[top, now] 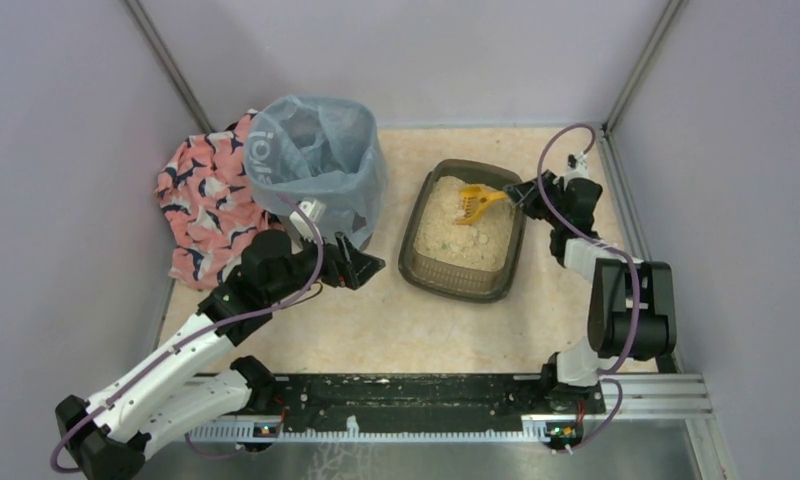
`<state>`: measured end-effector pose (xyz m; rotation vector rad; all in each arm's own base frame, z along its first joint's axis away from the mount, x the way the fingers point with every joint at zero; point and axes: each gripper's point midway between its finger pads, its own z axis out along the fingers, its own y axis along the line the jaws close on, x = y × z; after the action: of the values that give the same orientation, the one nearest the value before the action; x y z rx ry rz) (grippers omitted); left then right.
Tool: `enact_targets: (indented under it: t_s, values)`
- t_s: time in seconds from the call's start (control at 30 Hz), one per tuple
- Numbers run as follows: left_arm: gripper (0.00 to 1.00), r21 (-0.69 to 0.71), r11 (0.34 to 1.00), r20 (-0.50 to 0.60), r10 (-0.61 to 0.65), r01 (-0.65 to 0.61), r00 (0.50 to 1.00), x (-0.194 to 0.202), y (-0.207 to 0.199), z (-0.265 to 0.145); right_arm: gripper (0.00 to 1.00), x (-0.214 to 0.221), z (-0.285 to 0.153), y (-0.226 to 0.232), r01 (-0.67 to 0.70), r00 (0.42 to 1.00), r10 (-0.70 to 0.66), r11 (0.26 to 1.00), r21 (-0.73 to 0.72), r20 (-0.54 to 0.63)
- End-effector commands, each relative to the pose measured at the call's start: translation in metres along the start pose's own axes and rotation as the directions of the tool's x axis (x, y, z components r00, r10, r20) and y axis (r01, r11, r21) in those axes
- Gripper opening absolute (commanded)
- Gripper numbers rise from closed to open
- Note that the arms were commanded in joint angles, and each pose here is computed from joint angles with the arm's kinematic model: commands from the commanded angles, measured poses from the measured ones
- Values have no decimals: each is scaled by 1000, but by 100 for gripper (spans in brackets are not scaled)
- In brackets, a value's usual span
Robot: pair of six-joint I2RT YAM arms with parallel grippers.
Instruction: Clean the litter box
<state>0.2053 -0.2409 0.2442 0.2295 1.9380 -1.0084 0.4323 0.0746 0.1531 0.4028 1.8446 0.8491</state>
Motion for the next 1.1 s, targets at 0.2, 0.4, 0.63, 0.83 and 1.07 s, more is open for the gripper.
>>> enact_targets:
  t_s: [0.2, 0.4, 0.63, 0.83, 1.07]
  values:
    - [99, 49, 999, 20, -10, 9, 1000, -4, -9, 1, 0, -20, -32, 13, -108, 993, 113, 979, -175, 19]
    - [99, 55, 998, 0, 4, -4, 1000, -2, -10, 2, 0, -23, -45, 21, -124, 990, 136, 965, -230, 38]
    - [99, 72, 997, 4, -1, 1, 1000, -2, -14, 1, 0, -43, -64, 16, -114, 987, 135, 970, -217, 85]
    - [99, 86, 996, -4, -6, 6, 1000, -4, -18, 0, 0, -66, -89, 5, -172, 962, 223, 942, -290, 156]
    - [99, 83, 997, 13, 11, -12, 1000, -15, -24, -9, 0, -48, -96, -2, -317, 906, 405, 842, -436, 124]
